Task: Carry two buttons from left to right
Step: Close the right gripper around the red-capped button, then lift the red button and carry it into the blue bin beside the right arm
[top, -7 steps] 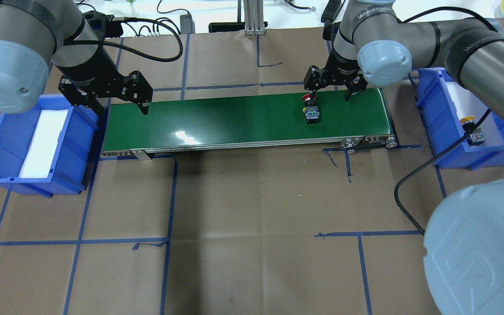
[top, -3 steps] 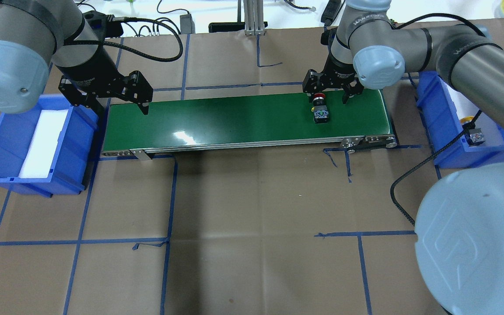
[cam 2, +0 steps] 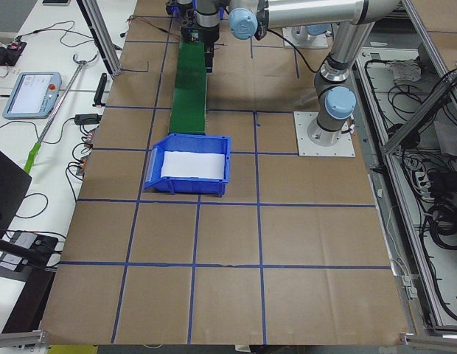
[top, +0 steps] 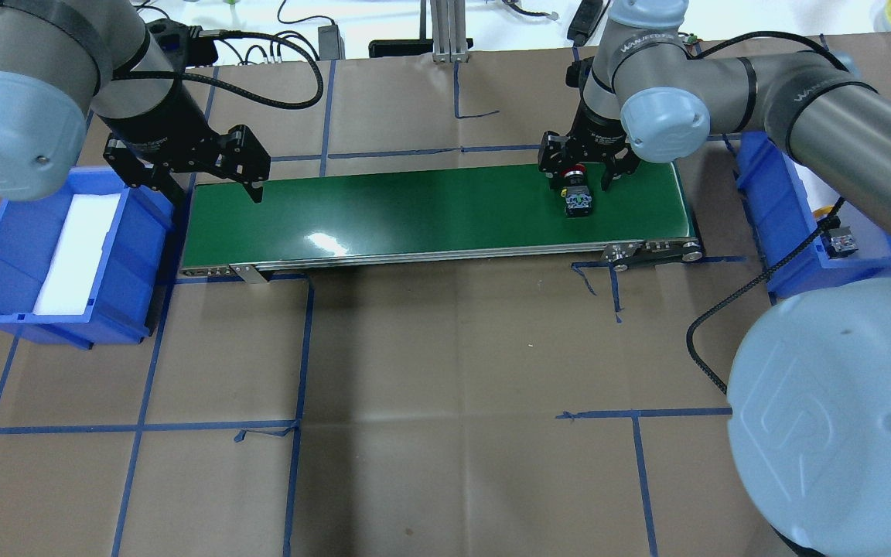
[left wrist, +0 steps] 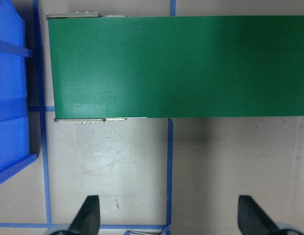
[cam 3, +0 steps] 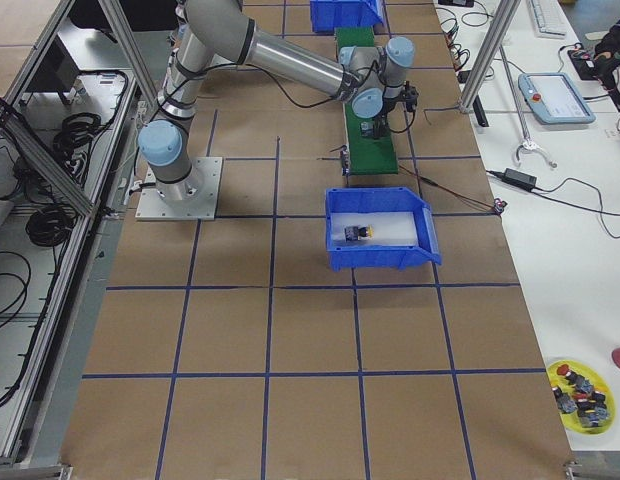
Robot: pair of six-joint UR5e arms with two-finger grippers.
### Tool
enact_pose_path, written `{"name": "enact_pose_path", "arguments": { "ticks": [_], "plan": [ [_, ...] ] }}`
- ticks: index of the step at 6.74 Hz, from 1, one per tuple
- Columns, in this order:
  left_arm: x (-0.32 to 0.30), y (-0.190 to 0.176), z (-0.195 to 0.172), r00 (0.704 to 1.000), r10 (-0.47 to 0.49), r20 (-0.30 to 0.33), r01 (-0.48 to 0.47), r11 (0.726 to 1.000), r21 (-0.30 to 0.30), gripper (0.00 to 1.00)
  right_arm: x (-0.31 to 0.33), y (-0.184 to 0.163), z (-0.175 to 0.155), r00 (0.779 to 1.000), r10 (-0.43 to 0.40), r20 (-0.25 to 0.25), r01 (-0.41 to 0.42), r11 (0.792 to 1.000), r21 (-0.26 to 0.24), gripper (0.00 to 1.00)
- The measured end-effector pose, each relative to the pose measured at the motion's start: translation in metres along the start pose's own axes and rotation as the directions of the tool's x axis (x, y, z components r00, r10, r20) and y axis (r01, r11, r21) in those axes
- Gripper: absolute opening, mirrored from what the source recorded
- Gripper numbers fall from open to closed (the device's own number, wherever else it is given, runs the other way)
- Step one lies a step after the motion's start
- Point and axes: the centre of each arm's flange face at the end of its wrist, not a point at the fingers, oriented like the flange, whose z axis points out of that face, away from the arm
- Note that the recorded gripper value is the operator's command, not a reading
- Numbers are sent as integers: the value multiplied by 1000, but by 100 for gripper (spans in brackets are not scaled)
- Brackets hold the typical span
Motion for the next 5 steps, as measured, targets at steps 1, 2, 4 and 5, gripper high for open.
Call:
{"name": "enact_pose_path", "arguments": {
  "ticks": [1, 2, 4, 5],
  "plan": [
    [0, 0, 0, 1000, 0, -1, 0, 1000, 0, 100, 1, 2, 1, 1000, 1, -5, -1, 1000, -13, 5],
    [0, 0, 0, 1000, 0, -1, 0, 1000, 0, 100, 1, 4, 0, 1000, 1, -8, -1, 999, -35, 5],
    [0, 0, 0, 1000, 0, -1, 0, 1000, 1, 100, 5, 10, -30, 1000, 10, -12, -10, 999, -50, 4],
    [0, 0, 0, 1000, 0, -1, 0, 1000, 0, 100, 19, 14, -70, 999, 32, -11, -32, 999, -38, 4]
  ]
}}
